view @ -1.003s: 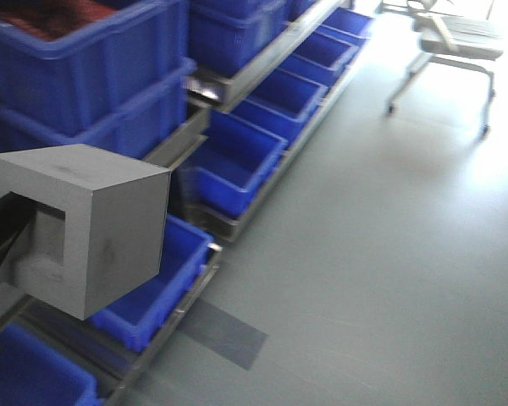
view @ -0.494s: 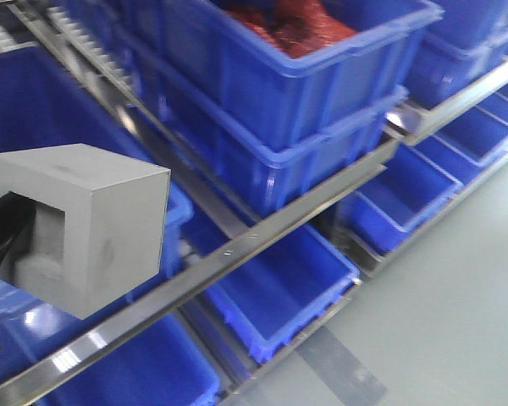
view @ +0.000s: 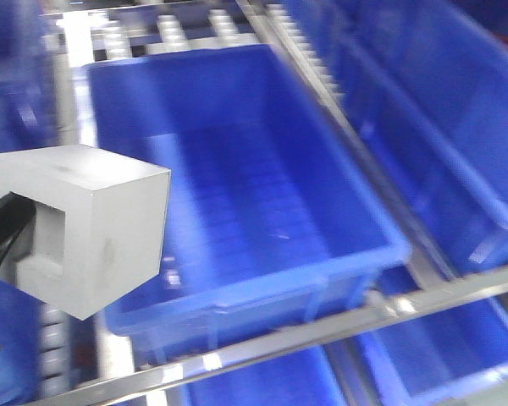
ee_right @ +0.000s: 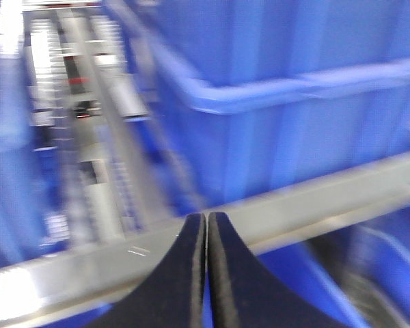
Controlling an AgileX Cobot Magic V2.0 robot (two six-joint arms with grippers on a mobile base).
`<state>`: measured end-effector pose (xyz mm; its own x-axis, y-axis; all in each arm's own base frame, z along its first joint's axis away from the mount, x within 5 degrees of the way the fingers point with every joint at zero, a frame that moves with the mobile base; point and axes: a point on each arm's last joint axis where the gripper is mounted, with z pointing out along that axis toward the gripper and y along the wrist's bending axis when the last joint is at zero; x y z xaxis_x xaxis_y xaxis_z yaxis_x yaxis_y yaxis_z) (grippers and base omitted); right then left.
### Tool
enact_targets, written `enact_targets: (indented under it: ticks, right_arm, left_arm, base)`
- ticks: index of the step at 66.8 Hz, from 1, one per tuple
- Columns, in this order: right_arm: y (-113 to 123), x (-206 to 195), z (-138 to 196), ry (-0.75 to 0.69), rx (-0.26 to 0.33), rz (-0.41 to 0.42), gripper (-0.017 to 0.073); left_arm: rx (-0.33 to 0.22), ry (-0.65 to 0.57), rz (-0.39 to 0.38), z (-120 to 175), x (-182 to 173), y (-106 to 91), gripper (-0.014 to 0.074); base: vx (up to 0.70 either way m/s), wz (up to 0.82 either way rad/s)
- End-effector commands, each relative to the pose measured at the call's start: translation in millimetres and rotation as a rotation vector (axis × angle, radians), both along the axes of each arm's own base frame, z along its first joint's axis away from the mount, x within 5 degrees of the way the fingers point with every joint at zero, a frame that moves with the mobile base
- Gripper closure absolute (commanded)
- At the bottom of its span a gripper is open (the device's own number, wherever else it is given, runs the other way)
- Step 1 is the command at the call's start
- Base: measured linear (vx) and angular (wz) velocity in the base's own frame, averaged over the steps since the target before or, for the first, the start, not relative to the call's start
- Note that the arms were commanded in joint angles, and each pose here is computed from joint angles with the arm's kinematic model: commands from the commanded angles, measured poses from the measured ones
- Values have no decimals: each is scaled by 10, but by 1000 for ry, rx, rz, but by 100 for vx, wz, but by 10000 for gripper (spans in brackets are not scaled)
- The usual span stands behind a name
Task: Sort gray base to blue bin
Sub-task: 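Turn and approach the rack of open blue bins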
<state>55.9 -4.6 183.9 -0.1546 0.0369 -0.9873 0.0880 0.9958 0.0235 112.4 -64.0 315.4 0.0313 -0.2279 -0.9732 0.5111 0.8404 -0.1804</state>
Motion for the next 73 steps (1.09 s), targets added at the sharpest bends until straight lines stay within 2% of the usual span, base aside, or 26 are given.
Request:
enact_targets:
  ticks: [1, 25, 73]
  right_arm:
    - [-5, 21, 48, -50, -21, -2, 564]
    - [-5, 21, 48, -50, -21, -2, 564]
    - [-5, 21, 48, -50, -21, -2, 564]
  left_arm:
    - [-93, -111, -9, 206, -29, 11, 591]
    - [-93, -111, -9, 206, -29, 11, 591]
    - [-93, -111, -9, 206, -29, 11, 591]
  base:
    - [6, 75]
    - [4, 53]
    - [5, 16]
